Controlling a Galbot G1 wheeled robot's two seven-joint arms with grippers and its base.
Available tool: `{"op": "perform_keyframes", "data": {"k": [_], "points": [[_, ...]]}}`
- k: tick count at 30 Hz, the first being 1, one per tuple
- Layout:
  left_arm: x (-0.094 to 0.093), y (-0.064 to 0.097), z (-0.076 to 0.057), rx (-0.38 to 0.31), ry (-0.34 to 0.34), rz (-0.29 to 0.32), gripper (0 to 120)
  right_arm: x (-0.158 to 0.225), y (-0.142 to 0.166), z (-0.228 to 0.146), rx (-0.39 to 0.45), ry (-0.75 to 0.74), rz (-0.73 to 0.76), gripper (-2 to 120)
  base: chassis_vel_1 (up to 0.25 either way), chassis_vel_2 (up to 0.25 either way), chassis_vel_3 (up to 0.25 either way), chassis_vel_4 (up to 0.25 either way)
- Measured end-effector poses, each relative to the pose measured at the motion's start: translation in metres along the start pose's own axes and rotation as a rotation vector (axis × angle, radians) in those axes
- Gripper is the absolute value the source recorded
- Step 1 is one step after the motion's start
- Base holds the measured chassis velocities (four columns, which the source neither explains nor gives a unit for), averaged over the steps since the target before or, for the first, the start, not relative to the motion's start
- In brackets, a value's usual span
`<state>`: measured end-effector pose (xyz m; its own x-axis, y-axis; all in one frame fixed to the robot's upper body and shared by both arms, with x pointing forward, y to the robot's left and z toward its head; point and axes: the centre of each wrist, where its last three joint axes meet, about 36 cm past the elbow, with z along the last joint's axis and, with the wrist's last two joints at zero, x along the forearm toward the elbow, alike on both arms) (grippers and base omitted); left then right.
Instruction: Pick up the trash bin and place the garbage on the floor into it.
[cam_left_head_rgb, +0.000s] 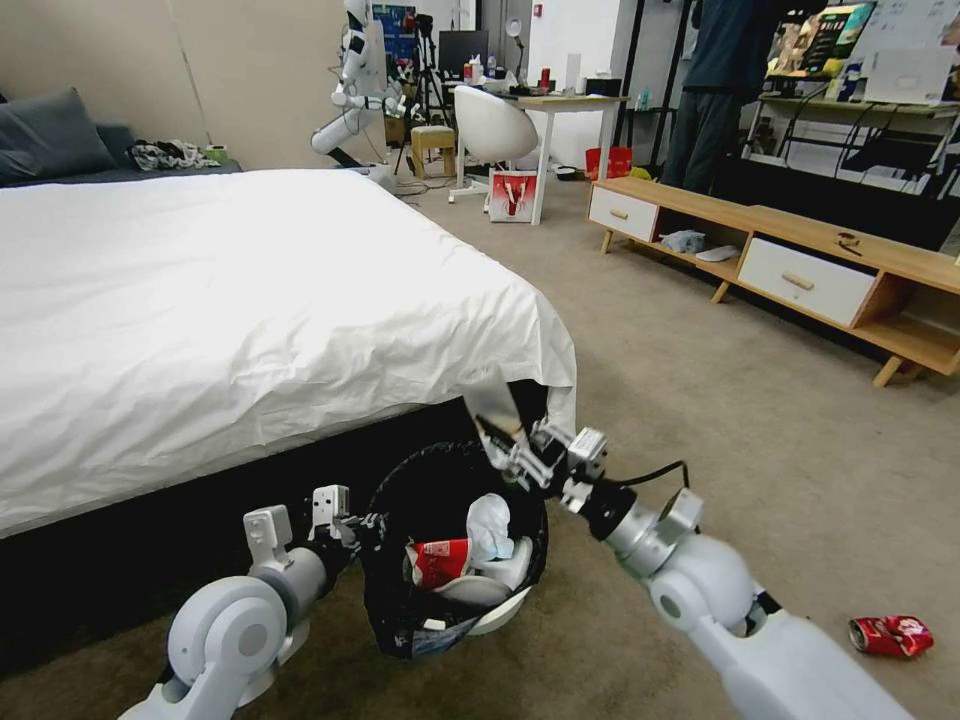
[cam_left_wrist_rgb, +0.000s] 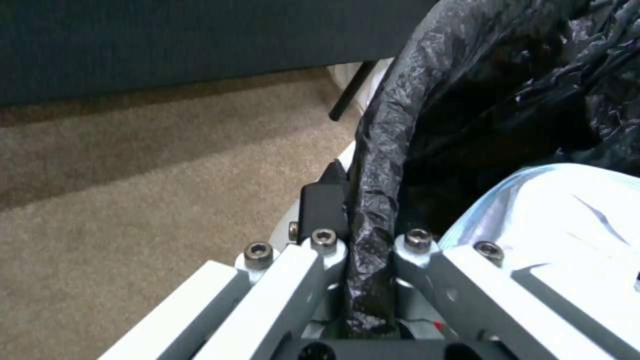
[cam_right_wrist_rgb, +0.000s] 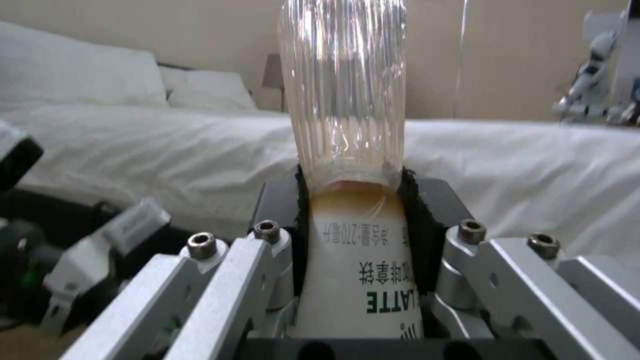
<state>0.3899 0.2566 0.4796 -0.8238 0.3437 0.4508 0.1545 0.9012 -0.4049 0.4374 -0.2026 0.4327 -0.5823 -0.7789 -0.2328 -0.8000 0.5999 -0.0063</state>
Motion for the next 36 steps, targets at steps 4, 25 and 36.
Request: {"op": "perform_keyframes", "data": {"k": [4, 25, 36], "points": [[0.002, -0.001, -0.001, -0.003, -0.006, 0.004, 2, 0.0, 0.009, 0.015, -0.032, 0.048, -0.009, 26, 0.0, 0.0, 0.0, 0.0], [0.002, -0.005, 0.002, 0.002, -0.012, 0.01, 2, -0.001, 0.024, 0.04, -0.058, 0.133, -0.028, 26, 0.0, 0.0, 0.0, 0.0], [0.004, -0.006, 0.004, 0.003, -0.012, 0.012, 2, 0.0, 0.025, 0.041, -0.058, 0.172, -0.017, 47, 0.0, 0.0, 0.0, 0.0]]}}
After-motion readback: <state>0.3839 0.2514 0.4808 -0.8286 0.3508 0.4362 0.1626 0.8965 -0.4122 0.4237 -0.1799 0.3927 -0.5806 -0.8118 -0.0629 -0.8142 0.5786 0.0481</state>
